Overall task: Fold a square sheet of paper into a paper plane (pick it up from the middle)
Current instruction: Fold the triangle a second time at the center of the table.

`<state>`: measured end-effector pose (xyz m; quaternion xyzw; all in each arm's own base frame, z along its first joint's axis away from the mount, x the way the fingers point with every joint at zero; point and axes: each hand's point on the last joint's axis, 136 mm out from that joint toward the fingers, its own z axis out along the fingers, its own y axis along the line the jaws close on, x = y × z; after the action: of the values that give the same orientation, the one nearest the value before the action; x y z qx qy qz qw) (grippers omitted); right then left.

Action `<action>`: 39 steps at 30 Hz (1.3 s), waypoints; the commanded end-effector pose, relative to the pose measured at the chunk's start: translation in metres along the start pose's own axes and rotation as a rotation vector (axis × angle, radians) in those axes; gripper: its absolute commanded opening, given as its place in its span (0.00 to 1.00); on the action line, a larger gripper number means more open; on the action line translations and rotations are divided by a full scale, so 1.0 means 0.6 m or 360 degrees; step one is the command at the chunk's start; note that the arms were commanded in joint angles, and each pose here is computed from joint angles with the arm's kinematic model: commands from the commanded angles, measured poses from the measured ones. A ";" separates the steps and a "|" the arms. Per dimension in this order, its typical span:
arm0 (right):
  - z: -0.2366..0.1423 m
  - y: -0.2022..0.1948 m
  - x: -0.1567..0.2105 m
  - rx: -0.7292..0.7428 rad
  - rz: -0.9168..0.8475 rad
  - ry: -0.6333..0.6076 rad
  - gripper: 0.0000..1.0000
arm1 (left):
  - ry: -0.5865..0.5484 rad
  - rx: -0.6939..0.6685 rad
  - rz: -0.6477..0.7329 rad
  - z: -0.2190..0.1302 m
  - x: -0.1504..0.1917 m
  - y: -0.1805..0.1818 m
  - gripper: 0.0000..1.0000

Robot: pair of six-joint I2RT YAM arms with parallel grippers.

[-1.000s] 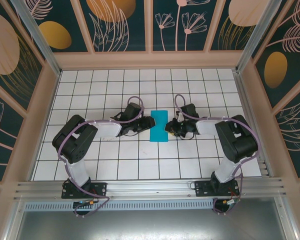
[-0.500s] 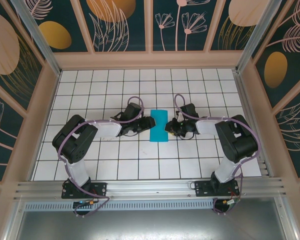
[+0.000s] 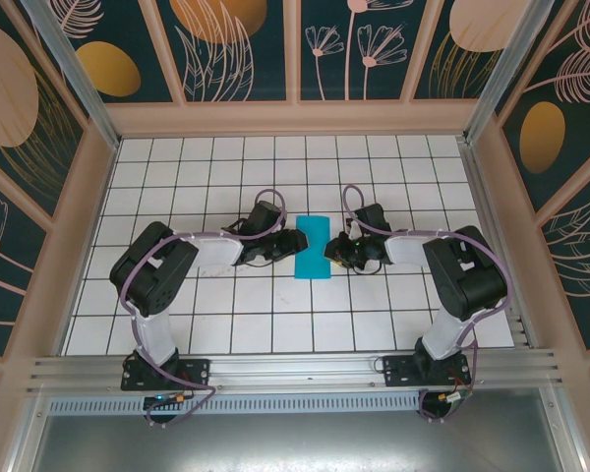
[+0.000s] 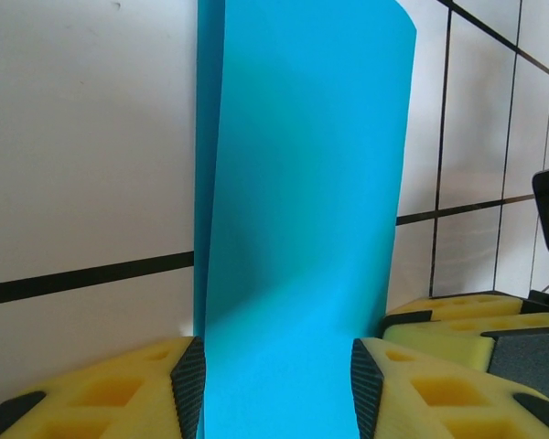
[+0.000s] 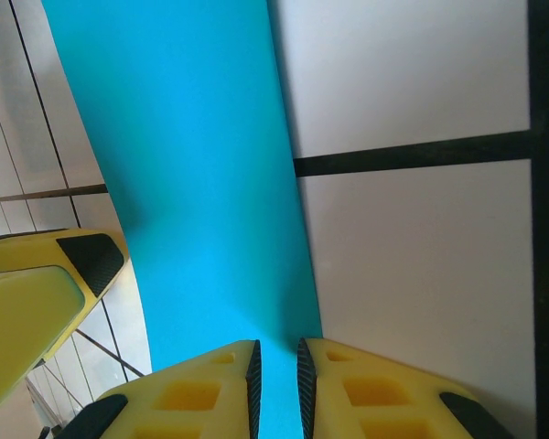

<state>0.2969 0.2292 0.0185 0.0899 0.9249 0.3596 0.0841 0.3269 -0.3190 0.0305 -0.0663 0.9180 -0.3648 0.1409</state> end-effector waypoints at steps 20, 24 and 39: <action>0.016 -0.058 0.027 0.0157 0.0060 0.0053 0.24 | 0.0046 0.0126 0.0037 0.002 0.002 -0.035 0.41; 0.015 -0.059 0.026 0.0157 0.0064 0.0050 0.24 | 0.0029 0.0130 0.0034 0.001 -0.001 -0.036 0.42; 0.013 -0.065 0.024 0.0167 0.0074 0.0043 0.24 | -0.0069 0.0003 -0.0075 -0.029 -0.002 -0.008 0.50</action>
<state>0.2969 0.2288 0.0181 0.0894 0.9229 0.3644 0.0864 0.3303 -0.3222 0.0391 -0.0729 0.9109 -0.3776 0.1493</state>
